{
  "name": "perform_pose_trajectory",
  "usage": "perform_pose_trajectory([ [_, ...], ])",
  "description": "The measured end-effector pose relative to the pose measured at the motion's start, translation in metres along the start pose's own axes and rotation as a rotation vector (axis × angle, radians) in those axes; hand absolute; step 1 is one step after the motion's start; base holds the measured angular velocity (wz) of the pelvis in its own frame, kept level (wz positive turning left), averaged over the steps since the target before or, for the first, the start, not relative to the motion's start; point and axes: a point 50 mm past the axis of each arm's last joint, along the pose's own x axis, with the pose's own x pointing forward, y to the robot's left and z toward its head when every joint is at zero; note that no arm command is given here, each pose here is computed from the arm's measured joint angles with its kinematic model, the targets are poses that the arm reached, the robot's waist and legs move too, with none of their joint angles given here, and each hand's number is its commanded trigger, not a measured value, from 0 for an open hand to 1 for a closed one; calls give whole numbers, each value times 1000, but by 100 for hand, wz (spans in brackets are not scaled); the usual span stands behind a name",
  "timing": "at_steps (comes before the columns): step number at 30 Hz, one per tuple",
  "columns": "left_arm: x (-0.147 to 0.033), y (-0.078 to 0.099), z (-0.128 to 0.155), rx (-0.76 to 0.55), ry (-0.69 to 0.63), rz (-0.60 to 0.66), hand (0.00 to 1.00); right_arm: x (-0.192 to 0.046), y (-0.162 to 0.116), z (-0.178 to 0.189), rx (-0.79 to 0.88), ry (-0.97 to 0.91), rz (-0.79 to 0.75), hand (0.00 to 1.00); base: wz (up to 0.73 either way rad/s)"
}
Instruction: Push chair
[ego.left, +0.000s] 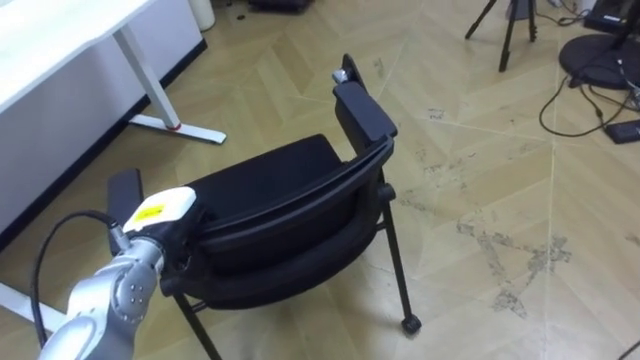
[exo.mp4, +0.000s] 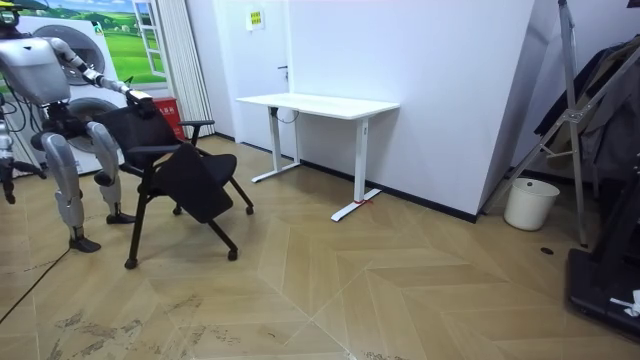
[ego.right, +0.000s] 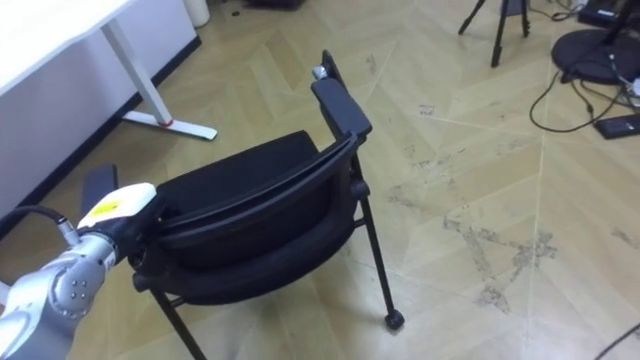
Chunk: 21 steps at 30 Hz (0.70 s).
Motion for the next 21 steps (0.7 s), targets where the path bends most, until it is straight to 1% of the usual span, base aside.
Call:
perform_pose_trajectory([
  [4,-1,1,0,17,2,10,100,0,-4,9,-82,-56,-47,0,0],
  [6,-2,2,1,19,-2,19,100,-1,-10,23,-167,-124,-90,0,2],
  [7,-2,3,1,21,-3,22,100,-1,-12,26,-183,-141,-100,0,3],
  [13,-8,8,1,45,-11,49,100,-12,-28,79,-392,-383,-227,0,-1],
  [15,-9,11,3,67,-18,65,100,-26,-28,111,-495,-536,-288,0,-7],
  [16,-10,12,4,70,-21,70,100,-32,-28,120,-511,-584,-305,0,0],
  [18,-11,16,8,87,-34,83,100,-52,-29,150,-565,-742,-367,0,5],
  [19,-12,17,9,91,-40,88,100,-57,-29,157,-579,-776,-384,0,0],
  [21,-16,17,9,101,-45,94,100,-83,-27,183,-620,-931,-441,0,-9],
])
